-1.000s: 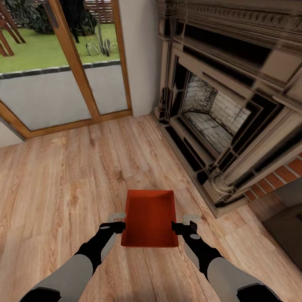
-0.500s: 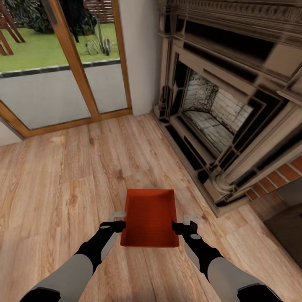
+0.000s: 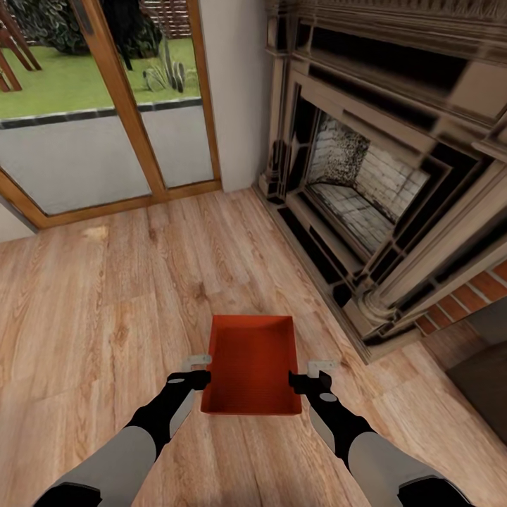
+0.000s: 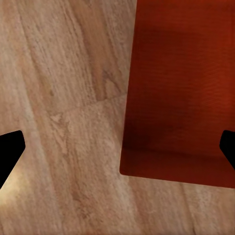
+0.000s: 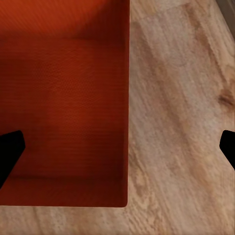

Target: Move the two storage containers from the living room to the garage. In the garage, place one container on the floor and stack the other container on top of it (either order is fine).

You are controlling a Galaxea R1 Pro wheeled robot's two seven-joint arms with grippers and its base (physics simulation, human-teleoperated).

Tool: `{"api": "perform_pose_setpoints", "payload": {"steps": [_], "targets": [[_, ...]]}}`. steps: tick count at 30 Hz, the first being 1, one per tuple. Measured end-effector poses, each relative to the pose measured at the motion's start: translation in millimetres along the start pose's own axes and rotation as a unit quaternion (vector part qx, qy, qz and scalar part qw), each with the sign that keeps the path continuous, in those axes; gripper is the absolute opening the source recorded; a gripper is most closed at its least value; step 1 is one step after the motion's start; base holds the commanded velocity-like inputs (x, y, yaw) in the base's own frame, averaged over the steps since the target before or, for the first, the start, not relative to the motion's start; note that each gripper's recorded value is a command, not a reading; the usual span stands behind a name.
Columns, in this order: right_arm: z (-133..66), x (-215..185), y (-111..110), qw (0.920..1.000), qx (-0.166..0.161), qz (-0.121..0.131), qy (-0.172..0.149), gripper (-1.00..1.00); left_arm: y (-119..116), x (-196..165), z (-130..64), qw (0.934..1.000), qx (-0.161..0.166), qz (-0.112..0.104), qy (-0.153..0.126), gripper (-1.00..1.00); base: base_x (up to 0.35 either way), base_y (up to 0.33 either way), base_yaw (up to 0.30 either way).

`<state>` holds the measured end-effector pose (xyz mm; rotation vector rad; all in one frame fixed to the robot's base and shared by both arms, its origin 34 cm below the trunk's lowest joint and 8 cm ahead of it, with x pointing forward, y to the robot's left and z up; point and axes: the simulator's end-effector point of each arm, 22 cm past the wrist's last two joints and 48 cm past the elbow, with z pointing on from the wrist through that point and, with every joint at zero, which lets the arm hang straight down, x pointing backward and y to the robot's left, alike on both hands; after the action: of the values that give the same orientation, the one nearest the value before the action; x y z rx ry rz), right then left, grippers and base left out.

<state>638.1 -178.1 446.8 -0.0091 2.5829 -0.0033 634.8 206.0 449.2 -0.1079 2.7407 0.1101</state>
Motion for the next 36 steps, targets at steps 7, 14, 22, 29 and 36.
{"api": "perform_pose_setpoints", "payload": {"steps": [7, 14, 22, 29, 36], "targets": [[10.0, 7, -1, 1.0000, 0.001, 0.000, 0.000, 1.00, -2, 6, 10.8, 1.0000, 0.001, 0.000, 0.001, 1.00, 0.000, 0.000, 0.000], [20.2, 14, -2, 1.0000, 0.001, -0.001, -0.001, 1.00, -2, 12, 21.9, 1.0000, 0.000, -0.001, 0.001, 1.00, 0.000, 0.000, 0.000], [32.2, 23, -5, 1.0000, 0.000, -0.002, -0.001, 1.00, -1, 17, 35.0, 1.0000, -0.001, -0.005, 0.000, 1.00, 0.000, 0.000, 0.000], [42.6, 31, -5, 1.0000, 0.000, -0.001, -0.001, 1.00, -1, 23, 46.5, 1.0000, -0.001, -0.006, 0.000, 1.00, 0.000, 0.000, 0.000], [53.0, 39, -6, 1.0000, 0.002, -0.002, -0.001, 1.00, -3, 30, 57.9, 1.0000, 0.000, -0.007, 0.000, 1.00, 0.000, 0.000, 0.000]]}}
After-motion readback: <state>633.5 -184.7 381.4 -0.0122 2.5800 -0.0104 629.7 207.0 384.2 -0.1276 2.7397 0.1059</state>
